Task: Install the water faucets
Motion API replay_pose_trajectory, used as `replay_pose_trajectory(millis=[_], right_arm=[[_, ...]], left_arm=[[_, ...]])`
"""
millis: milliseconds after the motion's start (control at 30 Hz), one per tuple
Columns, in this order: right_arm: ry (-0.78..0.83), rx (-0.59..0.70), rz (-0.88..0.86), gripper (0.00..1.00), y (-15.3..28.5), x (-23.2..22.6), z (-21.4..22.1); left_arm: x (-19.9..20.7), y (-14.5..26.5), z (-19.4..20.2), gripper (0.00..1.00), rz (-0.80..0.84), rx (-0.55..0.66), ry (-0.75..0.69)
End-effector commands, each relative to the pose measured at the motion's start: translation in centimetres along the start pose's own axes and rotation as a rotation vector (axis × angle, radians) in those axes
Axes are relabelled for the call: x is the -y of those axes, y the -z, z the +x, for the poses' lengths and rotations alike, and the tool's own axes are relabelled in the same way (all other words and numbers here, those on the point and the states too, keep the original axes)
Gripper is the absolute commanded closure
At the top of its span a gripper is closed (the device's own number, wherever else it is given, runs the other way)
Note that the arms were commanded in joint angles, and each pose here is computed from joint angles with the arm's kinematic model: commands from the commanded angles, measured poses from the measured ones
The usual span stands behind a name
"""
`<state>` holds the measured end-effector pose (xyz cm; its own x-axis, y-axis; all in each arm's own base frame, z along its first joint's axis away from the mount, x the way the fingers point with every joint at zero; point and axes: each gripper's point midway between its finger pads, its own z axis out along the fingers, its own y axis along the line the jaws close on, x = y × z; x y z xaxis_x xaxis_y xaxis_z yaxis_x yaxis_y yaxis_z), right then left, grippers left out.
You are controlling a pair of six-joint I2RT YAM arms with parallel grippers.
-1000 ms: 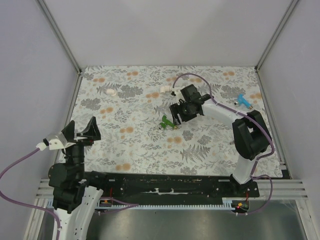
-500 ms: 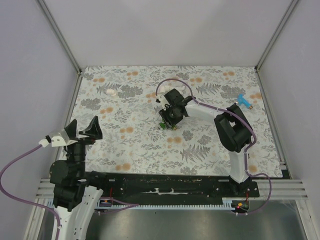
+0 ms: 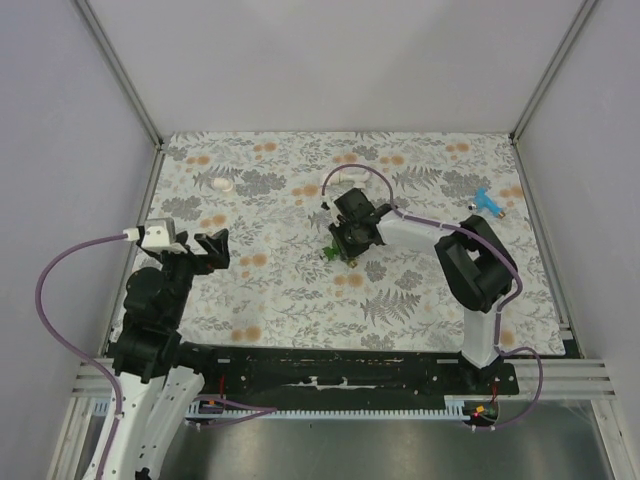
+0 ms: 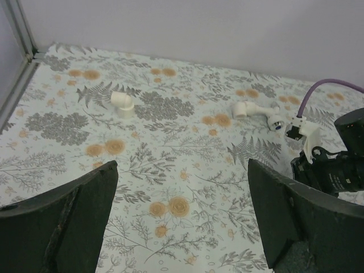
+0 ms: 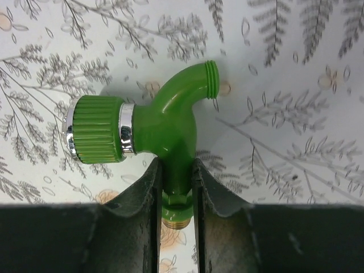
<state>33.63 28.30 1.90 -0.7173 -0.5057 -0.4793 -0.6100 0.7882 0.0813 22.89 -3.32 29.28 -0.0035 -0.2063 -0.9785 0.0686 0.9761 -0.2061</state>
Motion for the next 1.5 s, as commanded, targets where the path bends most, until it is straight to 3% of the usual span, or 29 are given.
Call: replay_pose_trajectory(millis=[0,333,533,767,1067,1200,1433,1467], right_arm=[[-0.155,0.08,0.029,0.9,2.0,-0.2,0.4],[-0.471,0.365,-0.062,0.91,7.1,-1.9,-1.5],[-0.599,0.53,-0.121,0.9,10.3,-2.4,-2.5],[-0.71,0.639,-0.184,0.9,13.0,-3.0,-2.7],[-0.794,0.706,-0.263,0.9,15.2,-3.7,-2.3],[-0.802,0.718,-0.277,0.9,15.8,-4.0,-2.0],[-0.808,0.739,-0.289,0.89,16.4,-4.2,-1.8],[-0.81,0.74,-0.29,0.89,16.5,-4.2,-1.7]], left_arm=[[2.1,-0.2,0.6,0.0,0.086,-0.071,0.083],[9.0,-0.2,6.0,0.03,0.397,-0.262,0.492],[12.0,0.4,7.9,0.05,0.496,-0.312,0.609],[16.8,1.2,11.2,0.05,0.575,-0.386,0.6],[22.7,1.2,14.7,0.08,0.606,-0.442,0.407],[24.2,0.8,15.3,0.21,0.617,-0.435,0.385],[27.0,0.2,16.1,0.25,0.631,-0.465,0.346],[27.1,0.2,16.4,0.31,0.629,-0.471,0.341]])
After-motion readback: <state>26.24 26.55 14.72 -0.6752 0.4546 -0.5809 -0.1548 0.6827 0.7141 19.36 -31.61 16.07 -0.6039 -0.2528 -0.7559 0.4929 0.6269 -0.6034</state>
